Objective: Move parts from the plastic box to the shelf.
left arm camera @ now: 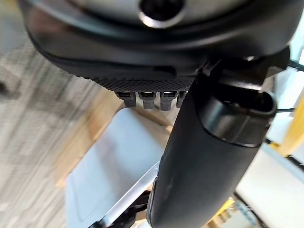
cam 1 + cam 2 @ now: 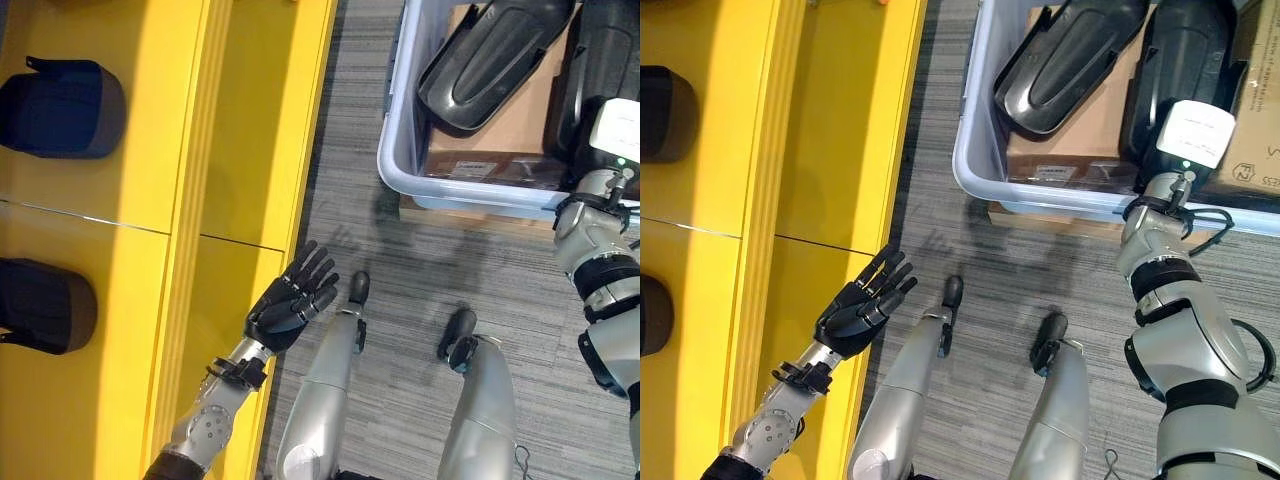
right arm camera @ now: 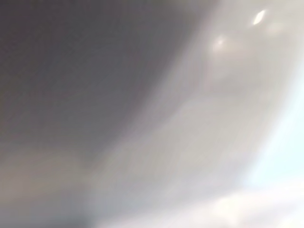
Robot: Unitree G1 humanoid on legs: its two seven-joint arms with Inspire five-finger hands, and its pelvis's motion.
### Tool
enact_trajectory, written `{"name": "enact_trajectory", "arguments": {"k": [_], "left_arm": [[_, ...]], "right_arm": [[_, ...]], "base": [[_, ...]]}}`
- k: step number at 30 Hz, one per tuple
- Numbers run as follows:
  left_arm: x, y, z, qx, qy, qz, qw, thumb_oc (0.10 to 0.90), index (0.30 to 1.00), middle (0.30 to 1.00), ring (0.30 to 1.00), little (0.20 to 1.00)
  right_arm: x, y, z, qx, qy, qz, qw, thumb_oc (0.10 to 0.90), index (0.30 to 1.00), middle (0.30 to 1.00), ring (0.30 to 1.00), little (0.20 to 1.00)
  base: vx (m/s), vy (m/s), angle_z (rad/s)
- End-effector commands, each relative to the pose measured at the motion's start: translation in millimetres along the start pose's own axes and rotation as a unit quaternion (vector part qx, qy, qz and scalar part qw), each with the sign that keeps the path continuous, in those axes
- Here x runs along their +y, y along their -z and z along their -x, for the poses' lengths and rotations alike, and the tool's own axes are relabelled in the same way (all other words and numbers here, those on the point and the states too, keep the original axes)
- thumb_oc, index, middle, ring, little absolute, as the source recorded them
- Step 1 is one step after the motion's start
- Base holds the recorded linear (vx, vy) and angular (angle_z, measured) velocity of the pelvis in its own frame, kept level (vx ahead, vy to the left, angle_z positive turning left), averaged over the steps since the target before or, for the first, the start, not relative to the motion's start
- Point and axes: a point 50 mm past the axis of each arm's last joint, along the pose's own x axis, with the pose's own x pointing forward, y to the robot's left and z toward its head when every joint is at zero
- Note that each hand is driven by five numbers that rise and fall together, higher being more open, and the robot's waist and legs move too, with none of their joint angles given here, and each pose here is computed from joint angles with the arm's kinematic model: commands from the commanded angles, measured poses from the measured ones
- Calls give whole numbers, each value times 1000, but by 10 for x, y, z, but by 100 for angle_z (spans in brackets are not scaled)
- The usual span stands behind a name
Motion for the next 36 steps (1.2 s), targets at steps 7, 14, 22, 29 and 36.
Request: {"name": "enact_trajectory", "arguments": {"k": [7,14,22,29,36], "left_arm": [[-220,-220,-129,-69,71,-4,995,900,1000,1000,1000,1000],[-223,-203,-117,-64,80,-4,995,900,1000,1000,1000,1000],[-251,-220,-119,-66,96,2,993,900,1000,1000,1000,1000],[-280,-195,-163,-75,99,13,992,900,1000,1000,1000,1000],[-247,-154,-138,-102,85,47,990,900,1000,1000,1000,1000]], "right_arm": [[612,374,438,24,-128,56,990,400,300,300,300,300],[585,179,445,-32,-87,20,996,400,300,300,300,300],[470,-286,584,-52,27,-210,976,400,300,300,300,300],[312,-458,779,-28,106,-386,916,400,300,300,300,300],[-57,-688,1148,-120,144,-498,846,400,300,300,300,300]], "base": [[-13,-4,0],[-8,-6,0],[-7,-24,-3],[18,49,-9],[101,107,-17]]}}
